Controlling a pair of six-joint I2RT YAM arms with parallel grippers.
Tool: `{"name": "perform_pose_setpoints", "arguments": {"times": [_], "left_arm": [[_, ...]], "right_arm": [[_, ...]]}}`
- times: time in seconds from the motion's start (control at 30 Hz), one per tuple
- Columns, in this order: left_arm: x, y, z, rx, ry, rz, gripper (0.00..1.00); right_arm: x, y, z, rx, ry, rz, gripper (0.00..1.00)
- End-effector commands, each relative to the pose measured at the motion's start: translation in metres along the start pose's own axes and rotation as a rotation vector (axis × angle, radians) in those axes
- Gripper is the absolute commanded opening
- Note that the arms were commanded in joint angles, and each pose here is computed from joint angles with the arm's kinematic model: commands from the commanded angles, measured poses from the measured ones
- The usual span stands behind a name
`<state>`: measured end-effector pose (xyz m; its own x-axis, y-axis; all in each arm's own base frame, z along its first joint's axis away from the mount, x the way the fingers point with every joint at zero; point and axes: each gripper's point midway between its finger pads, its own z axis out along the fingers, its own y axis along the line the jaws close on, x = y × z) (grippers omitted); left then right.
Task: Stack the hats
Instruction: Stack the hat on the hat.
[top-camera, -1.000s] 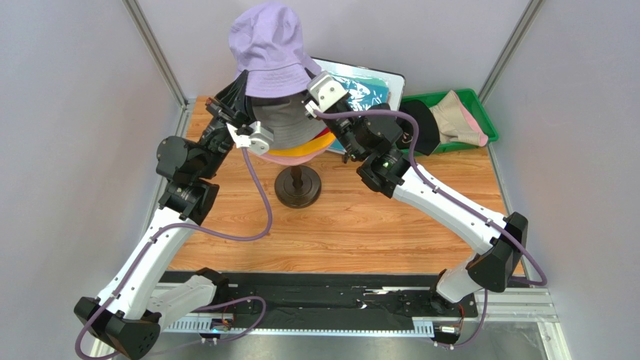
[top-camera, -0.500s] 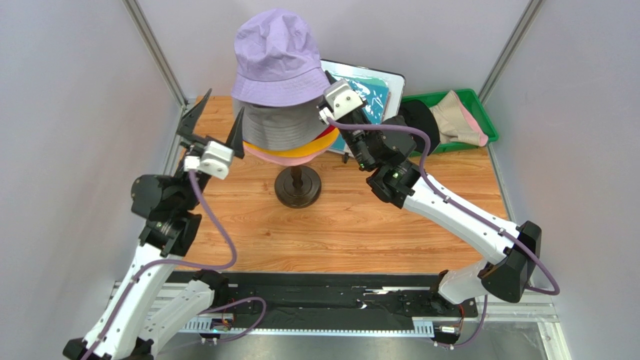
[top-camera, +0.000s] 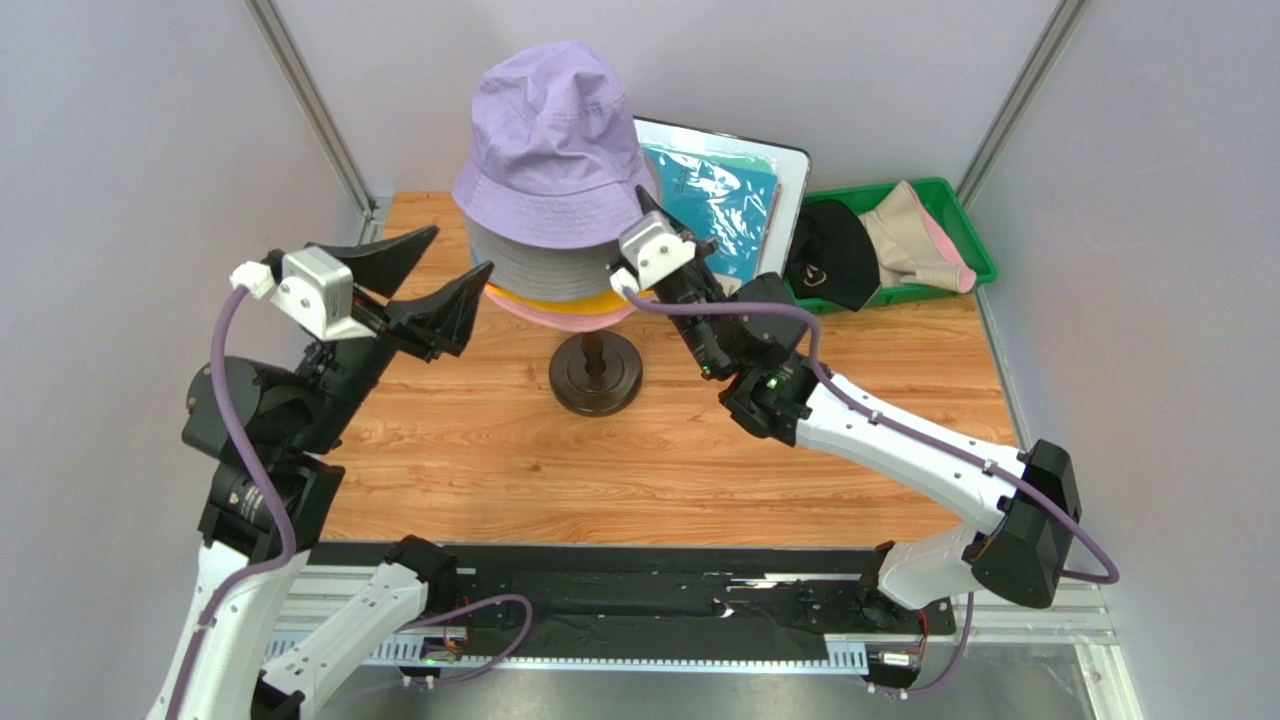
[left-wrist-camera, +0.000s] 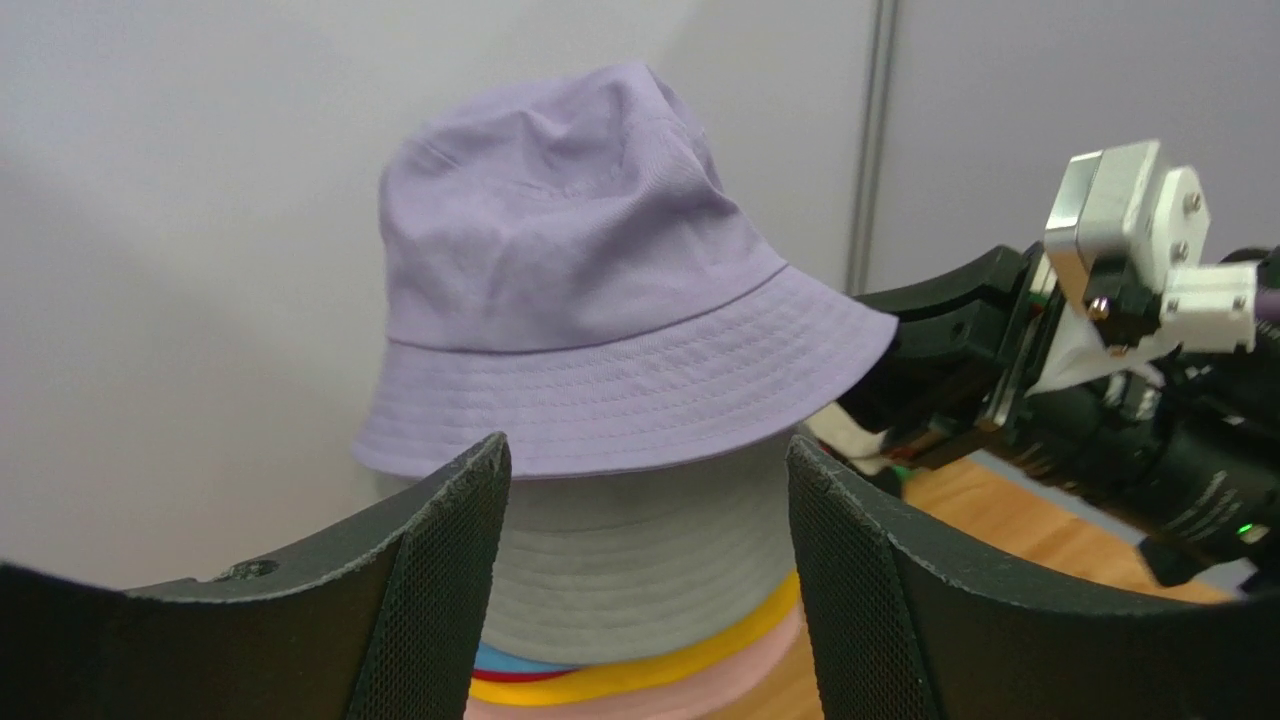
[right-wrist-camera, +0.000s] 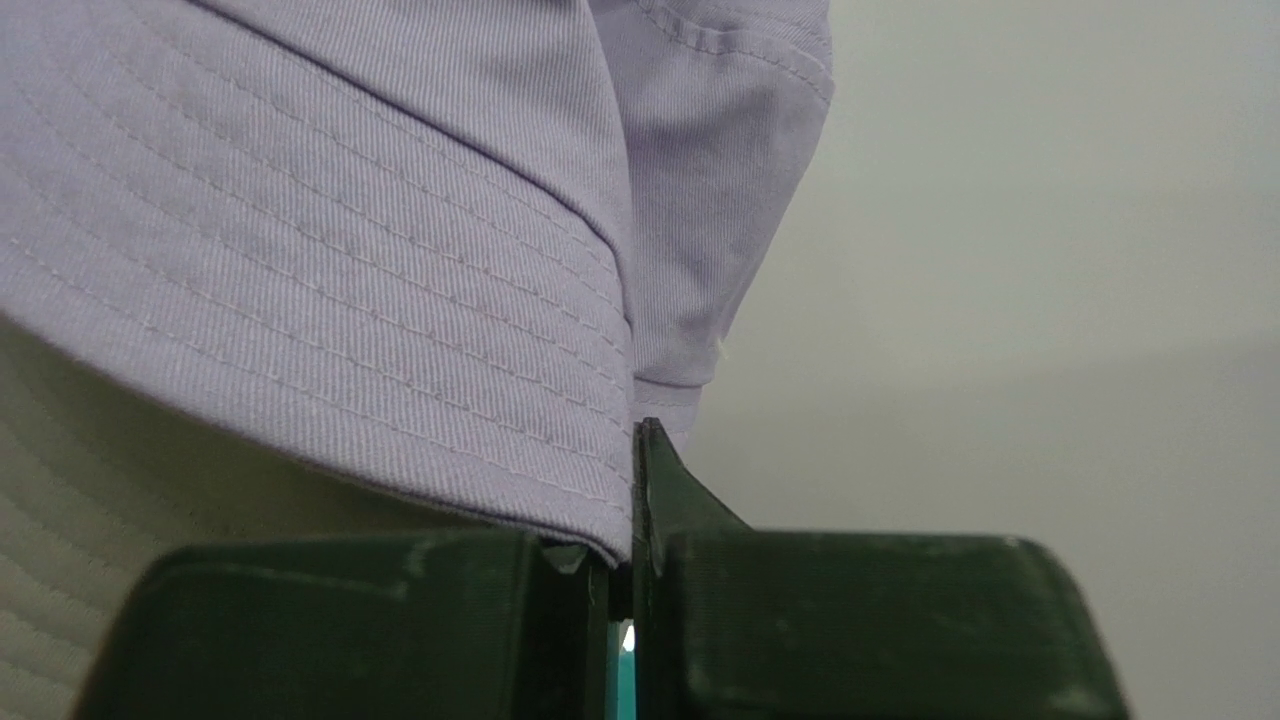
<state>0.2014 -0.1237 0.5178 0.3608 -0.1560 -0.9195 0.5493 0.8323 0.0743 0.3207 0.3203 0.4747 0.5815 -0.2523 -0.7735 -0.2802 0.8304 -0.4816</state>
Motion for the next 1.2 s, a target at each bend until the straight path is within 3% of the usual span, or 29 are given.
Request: {"name": "perform_pose_setpoints", "arguments": {"times": [0.0, 0.13, 0.4, 0.83, 1.17], "left_arm": [[0.014, -0.021, 0.01, 0.047, 0.053, -0.337, 0.74], [0.015, -0.026, 0.018, 0.053, 0.043, -0.474, 0.75], [0.037, 0.011, 0.027, -0.161, 0.049, -0.503, 0.76], [0.04, 0.008, 0.046, -0.1, -0.029, -0.747, 0.7], [0.059, 0.008, 0.042, -0.119, 0.032, -0.819, 0.68]], "right_arm": [[-0.02, -0.015, -0.014, 0.09, -0.049, -0.013, 0.0], [-0.018, -0.004, -0.015, 0.079, -0.033, -0.021, 0.0], [-0.003, 0.016, -0.016, 0.053, 0.004, -0.044, 0.0], [0.001, 0.033, -0.015, 0.015, 0.015, -0.026, 0.0], [-0.006, 0.034, -0.015, 0.01, 0.003, -0.012, 0.0]]}}
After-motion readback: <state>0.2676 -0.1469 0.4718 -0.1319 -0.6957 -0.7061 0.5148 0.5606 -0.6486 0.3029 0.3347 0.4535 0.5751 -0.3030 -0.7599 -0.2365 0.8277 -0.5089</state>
